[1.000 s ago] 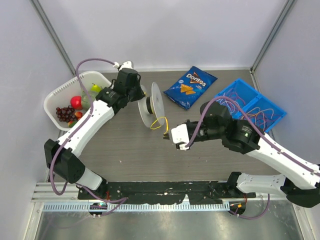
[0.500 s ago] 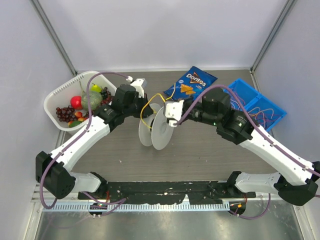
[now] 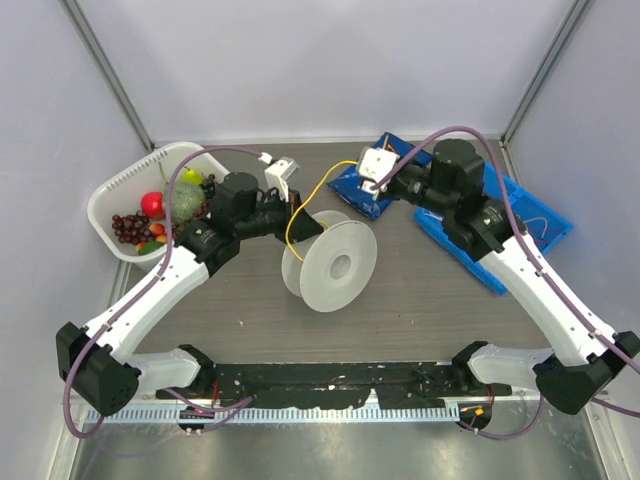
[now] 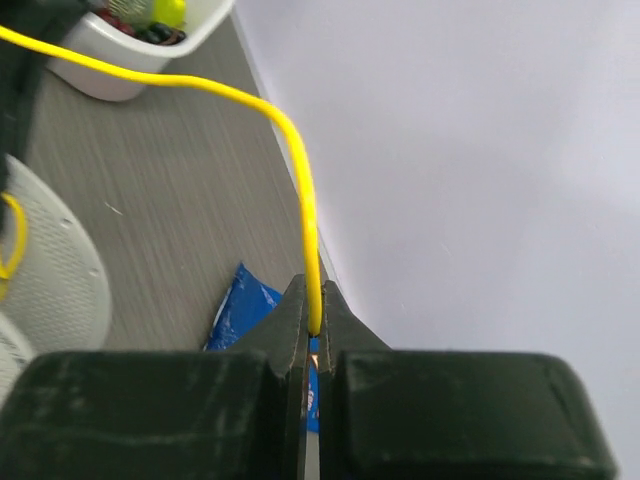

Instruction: Wrap the cables

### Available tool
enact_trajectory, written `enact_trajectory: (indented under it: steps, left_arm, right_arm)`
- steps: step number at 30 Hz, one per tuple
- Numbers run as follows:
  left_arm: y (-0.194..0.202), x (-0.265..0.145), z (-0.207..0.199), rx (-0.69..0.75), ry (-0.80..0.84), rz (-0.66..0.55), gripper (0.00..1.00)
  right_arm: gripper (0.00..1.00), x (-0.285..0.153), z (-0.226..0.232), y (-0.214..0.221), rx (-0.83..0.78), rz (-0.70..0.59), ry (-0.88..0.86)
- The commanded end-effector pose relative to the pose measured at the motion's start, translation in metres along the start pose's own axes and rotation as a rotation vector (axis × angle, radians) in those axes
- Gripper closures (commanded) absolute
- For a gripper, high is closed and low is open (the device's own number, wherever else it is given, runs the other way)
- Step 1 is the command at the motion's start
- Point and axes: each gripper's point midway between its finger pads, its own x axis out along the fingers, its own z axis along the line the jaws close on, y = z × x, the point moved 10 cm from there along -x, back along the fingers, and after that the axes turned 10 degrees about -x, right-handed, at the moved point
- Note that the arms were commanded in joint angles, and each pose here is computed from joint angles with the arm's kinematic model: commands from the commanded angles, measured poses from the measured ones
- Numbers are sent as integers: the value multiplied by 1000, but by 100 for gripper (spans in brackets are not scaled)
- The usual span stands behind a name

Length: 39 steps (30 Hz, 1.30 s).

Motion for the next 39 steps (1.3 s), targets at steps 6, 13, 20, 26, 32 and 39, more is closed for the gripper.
enact_trajectory:
  steps: [6,13,20,26,32,39]
  left_arm:
    - [-17,-12,-17,-41,128,-65,100]
    - [-18,-11,-22,-46,226,-53,100]
    - [-38,-34,-35,-67,404,-99,100]
    - [-74,-63,-36,-86,418,-254,100]
    - [-119,-97,-34,-131,461,-453,100]
    - [-154,-126,-23,-214,439,-638,100]
  right_arm:
    - [99,-32,-30,-7,27,-179,149]
    - [99,-28,-26,-1,18,-157,122]
    - [99,-24,-25,57,123,12,96]
    - [99,-35,-27,94,266,75,93]
    - [99,-45,-16,129,394,156,69]
    - [99,-53,5,154,469,214,29]
